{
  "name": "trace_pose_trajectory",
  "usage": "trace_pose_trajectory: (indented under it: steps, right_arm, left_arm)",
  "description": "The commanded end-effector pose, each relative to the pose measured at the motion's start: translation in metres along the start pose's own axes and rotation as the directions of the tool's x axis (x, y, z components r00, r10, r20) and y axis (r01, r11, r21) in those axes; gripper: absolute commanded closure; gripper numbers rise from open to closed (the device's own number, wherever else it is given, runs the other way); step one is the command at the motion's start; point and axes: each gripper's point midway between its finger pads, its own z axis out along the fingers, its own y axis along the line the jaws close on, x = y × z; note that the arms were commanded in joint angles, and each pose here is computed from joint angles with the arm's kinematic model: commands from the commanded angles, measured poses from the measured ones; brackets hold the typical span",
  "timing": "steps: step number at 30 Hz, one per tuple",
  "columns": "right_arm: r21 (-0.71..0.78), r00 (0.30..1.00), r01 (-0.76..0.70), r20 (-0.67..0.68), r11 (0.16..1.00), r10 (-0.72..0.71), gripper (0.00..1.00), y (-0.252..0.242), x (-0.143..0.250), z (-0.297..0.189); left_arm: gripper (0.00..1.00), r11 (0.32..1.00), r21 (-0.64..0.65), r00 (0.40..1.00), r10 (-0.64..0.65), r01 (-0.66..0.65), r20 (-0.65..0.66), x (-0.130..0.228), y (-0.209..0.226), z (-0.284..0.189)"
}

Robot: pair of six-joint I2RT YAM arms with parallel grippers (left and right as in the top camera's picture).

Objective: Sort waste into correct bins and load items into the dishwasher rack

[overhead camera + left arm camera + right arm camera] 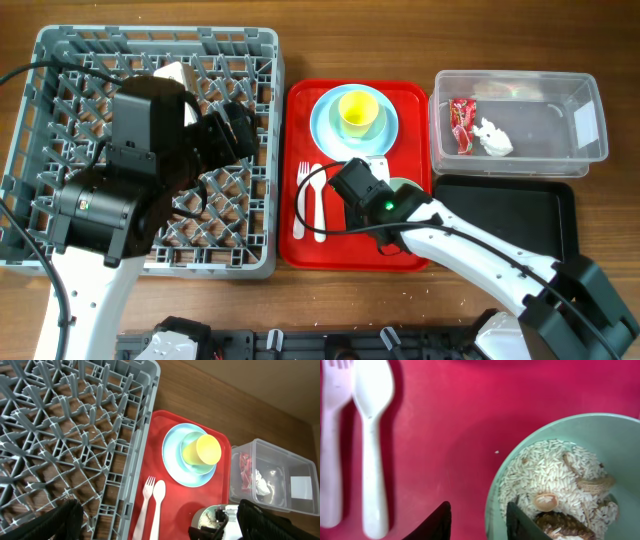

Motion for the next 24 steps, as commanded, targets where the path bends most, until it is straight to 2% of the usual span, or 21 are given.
trace_pose_trajectory:
  steps: [1,8,11,16,19,21,24]
  right_arm:
    - [0.049,1.000,-0.012,0.010,0.999,0.012,0.69,-0.009,0.000,0.006]
    - [0.075,0.999,0.004,-0.044,0.997,-0.001,0.70,-0.016,0.013,0.007]
    - [0.080,0.999,0.005,-0.050,0.997,-0.001,0.75,-0.016,0.014,0.009]
    - [0.085,0.998,0.015,-0.057,0.996,-0.010,0.77,-0.017,0.015,0.012]
    - [0.088,0.998,0.016,-0.061,0.996,-0.011,0.83,-0.017,0.016,0.012]
    - [0.088,0.998,0.017,-0.061,0.996,-0.012,0.95,-0.017,0.016,0.012]
    - [0.073,0.999,0.010,-0.047,0.997,-0.007,0.96,-0.014,0.009,0.003]
  left_arm:
    - [0.00,1.000,0.000,1.000,0.000,0.000,0.013,-0.003,0.001,-0.003]
    - [0.00,1.000,0.000,1.000,0.000,0.000,0.013,-0.003,0.001,-0.003]
    - [0.00,1.000,0.000,1.000,0.000,0.000,0.013,-0.003,0.001,-0.003]
    - [0.00,1.000,0.000,1.000,0.000,0.000,0.013,-0.003,0.001,-0.003]
    - [0.00,1.000,0.000,1.000,0.000,0.000,0.013,-0.003,0.001,-0.003]
    - [0.00,1.000,0.000,1.000,0.000,0.000,0.013,-0.003,0.001,-0.003]
    - [0.00,1.000,0.000,1.000,0.000,0.000,0.013,-0.003,0.001,-0.003]
